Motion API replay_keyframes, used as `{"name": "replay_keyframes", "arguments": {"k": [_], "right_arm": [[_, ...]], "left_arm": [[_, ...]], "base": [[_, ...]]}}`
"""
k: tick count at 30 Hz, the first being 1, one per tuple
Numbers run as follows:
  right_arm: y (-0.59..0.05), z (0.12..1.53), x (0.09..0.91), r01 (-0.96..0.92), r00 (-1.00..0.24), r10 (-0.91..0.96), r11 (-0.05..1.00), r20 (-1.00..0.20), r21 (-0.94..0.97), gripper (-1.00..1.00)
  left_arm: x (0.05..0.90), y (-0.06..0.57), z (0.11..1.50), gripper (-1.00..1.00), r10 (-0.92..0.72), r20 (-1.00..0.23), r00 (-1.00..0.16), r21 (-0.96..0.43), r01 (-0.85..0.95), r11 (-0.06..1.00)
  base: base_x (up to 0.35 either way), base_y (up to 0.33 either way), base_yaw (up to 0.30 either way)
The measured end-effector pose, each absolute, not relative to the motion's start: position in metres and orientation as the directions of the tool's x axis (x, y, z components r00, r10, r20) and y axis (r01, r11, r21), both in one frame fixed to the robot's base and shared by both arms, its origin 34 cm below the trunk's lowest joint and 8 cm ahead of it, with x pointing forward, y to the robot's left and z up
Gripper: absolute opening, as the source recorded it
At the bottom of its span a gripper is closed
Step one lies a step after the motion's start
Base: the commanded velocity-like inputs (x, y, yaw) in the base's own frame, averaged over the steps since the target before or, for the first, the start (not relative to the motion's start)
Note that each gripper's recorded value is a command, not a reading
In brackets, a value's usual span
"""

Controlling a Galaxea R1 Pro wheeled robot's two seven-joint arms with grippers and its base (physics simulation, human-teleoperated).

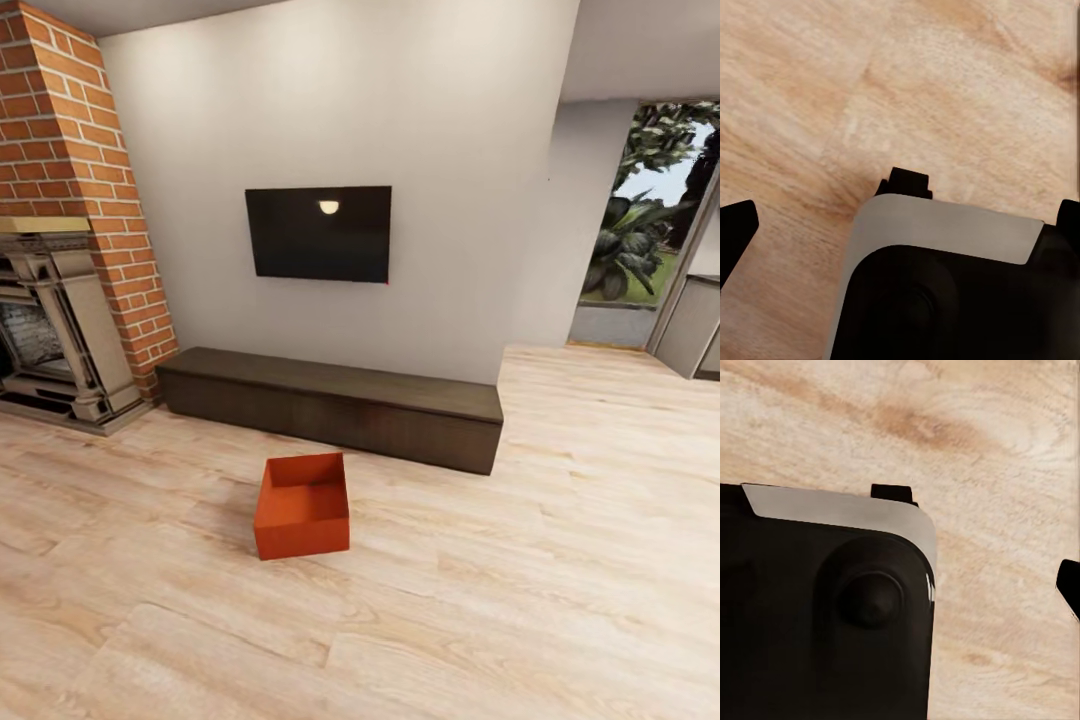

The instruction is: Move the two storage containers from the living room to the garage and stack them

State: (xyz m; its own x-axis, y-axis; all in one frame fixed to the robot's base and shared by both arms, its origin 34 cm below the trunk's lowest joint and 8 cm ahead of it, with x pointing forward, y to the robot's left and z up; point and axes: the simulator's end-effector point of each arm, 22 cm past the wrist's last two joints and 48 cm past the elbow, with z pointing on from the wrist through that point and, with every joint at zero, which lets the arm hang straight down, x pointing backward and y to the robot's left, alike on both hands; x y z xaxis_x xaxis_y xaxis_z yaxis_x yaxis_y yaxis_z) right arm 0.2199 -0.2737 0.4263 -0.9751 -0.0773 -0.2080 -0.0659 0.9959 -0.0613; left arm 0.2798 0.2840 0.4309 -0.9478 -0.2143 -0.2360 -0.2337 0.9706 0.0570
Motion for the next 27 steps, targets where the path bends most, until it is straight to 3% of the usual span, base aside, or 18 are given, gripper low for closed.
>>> {"name": "replay_keyframes", "arguments": {"k": [11,27], "right_arm": [[-0.2737,0.4263,0.2199,-0.066,-0.975,-0.077,0.996,-0.208,-0.061,1.0],[-0.2737,0.4261,0.2199,-0.066,-0.975,-0.078,0.996,-0.207,-0.061,1.0]], "left_arm": [[0.2801,0.2841,0.4309,1.0,-0.214,-0.237,-0.948,0.057,-0.234,0.971],[0.2805,0.2841,0.4308,1.0,-0.214,-0.238,-0.947,0.057,-0.234,0.971]], "base": [[0.288,0.0,0.0],[0.022,0.0,0.0]]}}
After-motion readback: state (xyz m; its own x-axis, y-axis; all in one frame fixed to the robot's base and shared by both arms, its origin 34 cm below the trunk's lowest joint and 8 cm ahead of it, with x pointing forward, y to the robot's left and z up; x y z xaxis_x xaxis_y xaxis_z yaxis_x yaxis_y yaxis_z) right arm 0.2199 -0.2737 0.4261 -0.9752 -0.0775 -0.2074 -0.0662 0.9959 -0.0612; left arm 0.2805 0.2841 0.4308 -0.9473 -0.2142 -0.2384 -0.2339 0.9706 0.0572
